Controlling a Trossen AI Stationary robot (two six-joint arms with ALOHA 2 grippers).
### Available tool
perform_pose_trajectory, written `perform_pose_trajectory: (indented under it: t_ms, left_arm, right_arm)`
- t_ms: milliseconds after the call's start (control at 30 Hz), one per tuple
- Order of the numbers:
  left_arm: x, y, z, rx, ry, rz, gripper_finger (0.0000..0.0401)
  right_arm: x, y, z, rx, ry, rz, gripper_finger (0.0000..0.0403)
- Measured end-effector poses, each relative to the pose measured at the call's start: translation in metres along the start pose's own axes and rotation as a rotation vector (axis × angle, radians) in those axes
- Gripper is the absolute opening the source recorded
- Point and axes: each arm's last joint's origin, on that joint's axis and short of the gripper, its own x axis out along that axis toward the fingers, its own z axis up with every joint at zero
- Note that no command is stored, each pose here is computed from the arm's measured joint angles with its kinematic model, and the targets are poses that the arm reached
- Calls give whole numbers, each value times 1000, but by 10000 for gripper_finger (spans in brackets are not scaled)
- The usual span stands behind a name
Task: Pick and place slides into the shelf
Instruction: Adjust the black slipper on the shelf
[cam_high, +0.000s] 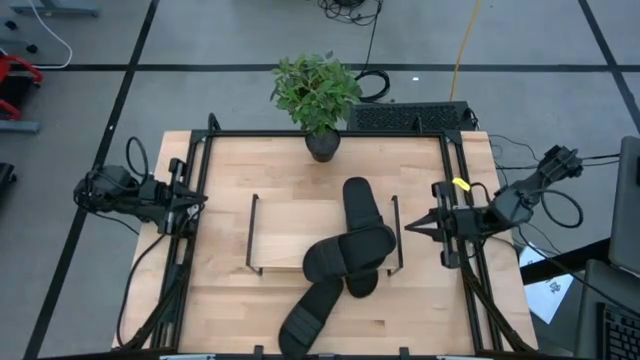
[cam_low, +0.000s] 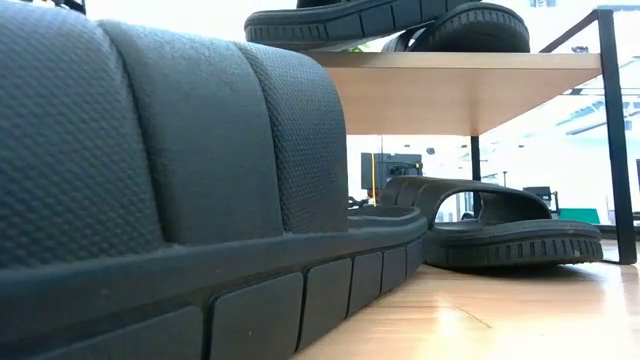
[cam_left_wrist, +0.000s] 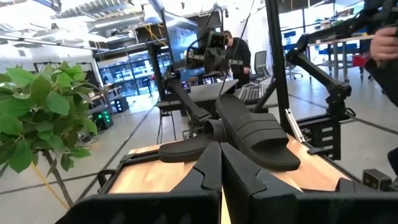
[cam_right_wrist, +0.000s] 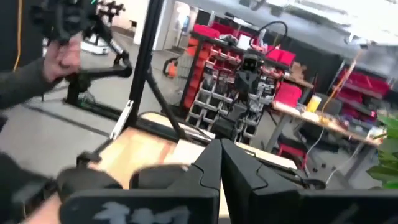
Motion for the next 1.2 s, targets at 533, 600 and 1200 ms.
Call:
perform_pose_trajectory:
  t_ms: [533,600,1200]
  left_arm:
    - [0,0,0,-26,0,-3,5]
    - [0,0,0,-33,0,-4,5]
    - [0,0,0,-81,1,-5,5]
  right_arm:
    - [91,-17,75,248,287,62,0]
    - [105,-16,77,257,316,44,3]
    - [143,18,37,-236,625,103,266]
